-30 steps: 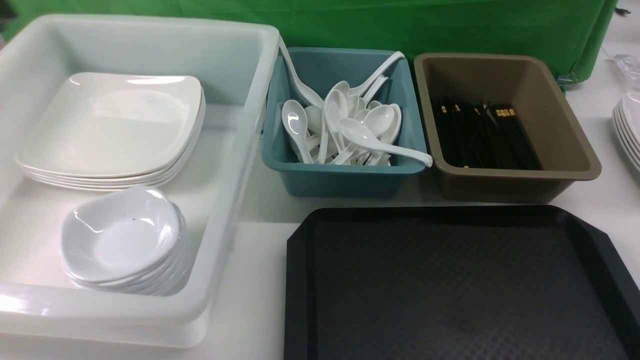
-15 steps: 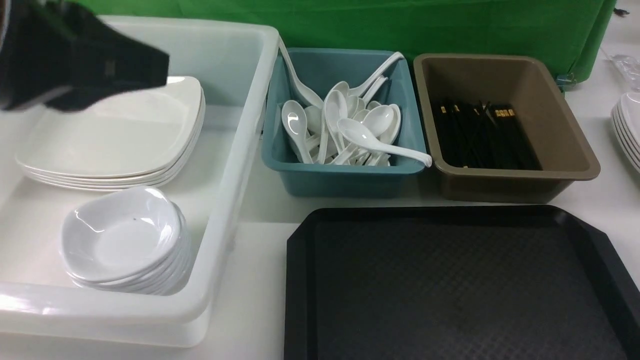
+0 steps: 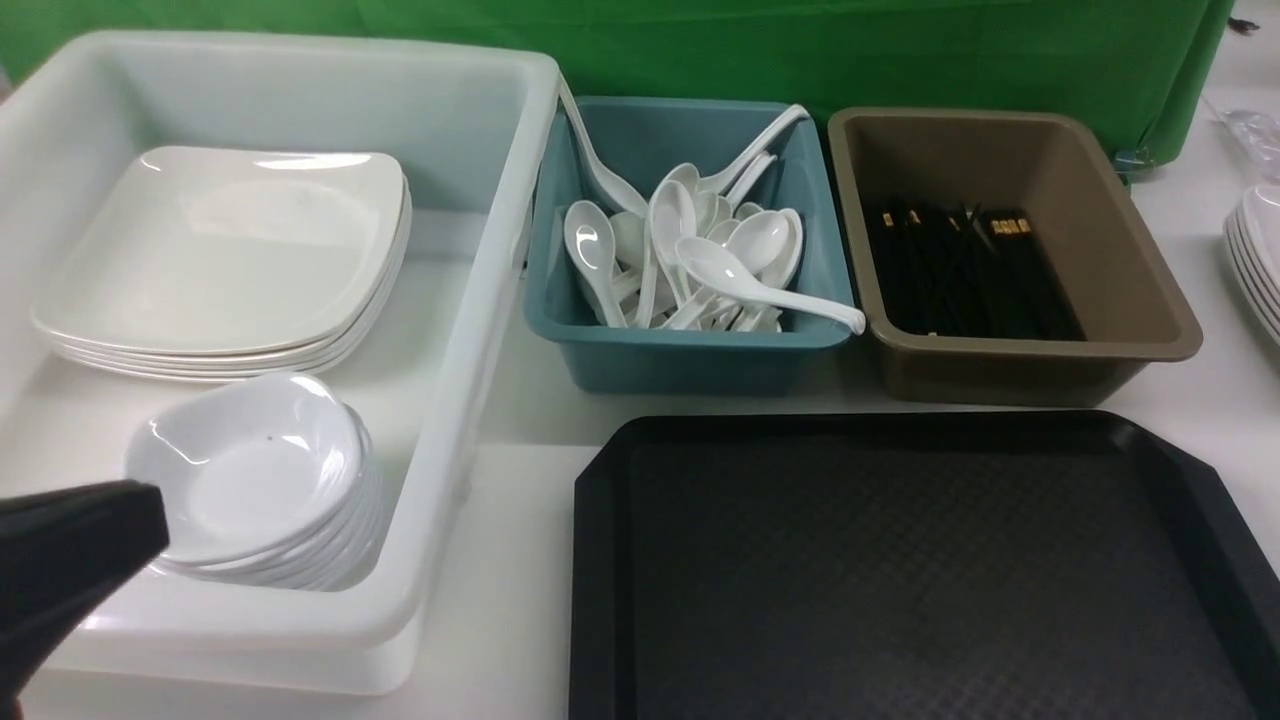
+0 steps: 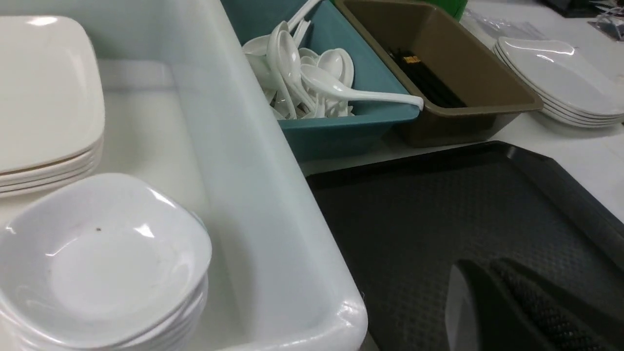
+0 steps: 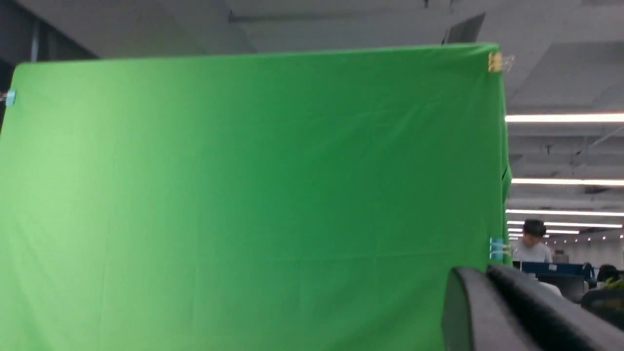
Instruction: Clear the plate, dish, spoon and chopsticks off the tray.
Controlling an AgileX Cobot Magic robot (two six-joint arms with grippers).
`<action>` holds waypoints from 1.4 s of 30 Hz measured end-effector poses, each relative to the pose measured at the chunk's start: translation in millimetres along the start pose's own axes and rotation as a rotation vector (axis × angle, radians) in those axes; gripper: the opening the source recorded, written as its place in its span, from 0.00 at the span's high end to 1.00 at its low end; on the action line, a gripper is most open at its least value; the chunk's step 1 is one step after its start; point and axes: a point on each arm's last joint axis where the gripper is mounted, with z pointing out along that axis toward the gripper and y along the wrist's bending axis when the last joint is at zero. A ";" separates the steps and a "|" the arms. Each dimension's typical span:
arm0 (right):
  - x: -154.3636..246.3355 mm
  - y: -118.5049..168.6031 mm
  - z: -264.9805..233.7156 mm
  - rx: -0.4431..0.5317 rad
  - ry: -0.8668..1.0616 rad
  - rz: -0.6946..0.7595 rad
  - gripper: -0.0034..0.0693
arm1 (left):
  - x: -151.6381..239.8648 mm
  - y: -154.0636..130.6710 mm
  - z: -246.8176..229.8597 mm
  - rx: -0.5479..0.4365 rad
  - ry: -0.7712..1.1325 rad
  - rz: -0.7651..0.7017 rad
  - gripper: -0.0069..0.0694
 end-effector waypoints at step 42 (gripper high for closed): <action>3.8 1.0 0.0 -0.011 0.034 0.004 0.66 | 95.6 55.8 14.9 -0.415 -0.407 0.128 0.90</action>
